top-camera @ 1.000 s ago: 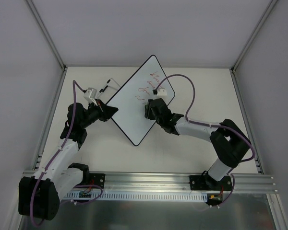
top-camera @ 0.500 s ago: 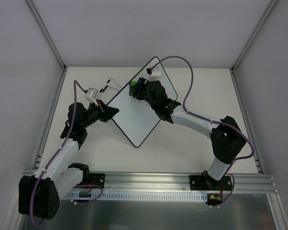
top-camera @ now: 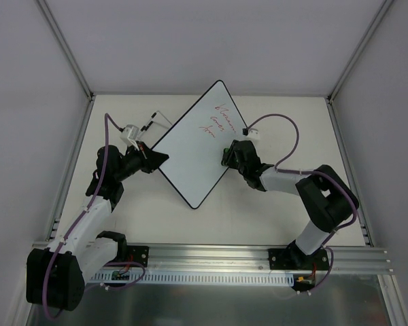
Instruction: Erase the whiteboard
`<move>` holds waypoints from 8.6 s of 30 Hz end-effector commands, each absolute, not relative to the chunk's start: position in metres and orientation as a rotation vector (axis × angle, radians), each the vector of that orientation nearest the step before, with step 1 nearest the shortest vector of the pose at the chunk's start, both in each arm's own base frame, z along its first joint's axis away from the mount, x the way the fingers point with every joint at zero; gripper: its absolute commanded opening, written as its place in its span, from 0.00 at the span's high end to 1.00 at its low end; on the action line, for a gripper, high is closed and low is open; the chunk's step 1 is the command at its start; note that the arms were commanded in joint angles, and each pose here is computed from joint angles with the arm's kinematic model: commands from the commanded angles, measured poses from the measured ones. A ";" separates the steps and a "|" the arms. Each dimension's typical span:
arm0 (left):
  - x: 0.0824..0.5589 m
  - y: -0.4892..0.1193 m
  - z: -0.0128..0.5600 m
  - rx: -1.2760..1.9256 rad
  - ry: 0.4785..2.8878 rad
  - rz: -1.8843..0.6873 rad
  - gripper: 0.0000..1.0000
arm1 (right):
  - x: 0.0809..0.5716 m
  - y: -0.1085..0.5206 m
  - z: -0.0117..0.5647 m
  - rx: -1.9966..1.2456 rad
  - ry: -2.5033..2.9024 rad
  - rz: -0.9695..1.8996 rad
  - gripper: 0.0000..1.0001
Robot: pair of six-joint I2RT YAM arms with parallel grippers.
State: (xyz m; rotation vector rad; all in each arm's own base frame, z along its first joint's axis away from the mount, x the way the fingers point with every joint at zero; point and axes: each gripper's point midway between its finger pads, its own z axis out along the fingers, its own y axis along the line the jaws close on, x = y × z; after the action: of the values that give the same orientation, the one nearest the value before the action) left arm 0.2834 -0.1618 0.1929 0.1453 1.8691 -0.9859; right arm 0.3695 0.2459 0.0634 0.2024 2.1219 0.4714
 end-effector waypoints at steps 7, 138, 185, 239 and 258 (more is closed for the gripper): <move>0.248 -0.179 0.154 0.412 1.970 -1.041 1.00 | 0.386 0.302 0.138 0.055 2.002 0.624 1.00; 0.238 -0.187 0.152 0.467 1.991 -1.066 1.00 | 0.500 0.273 0.223 0.354 1.800 0.818 1.00; 0.251 -0.176 0.159 0.397 1.966 -0.950 1.00 | 0.356 0.011 0.075 0.743 2.116 -0.074 1.00; 0.395 -0.110 0.420 0.236 1.201 -0.711 1.00 | 0.294 0.018 0.088 0.518 2.281 0.140 0.01; 0.422 -0.075 0.500 0.210 1.016 -0.594 1.00 | 0.297 0.024 0.076 0.483 2.348 0.159 0.01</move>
State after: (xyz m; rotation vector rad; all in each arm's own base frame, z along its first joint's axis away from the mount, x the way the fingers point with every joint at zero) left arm 0.4531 -0.0830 0.3788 0.1155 1.4075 -0.6787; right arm 0.2867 0.0239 0.0636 0.5088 2.3732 0.1504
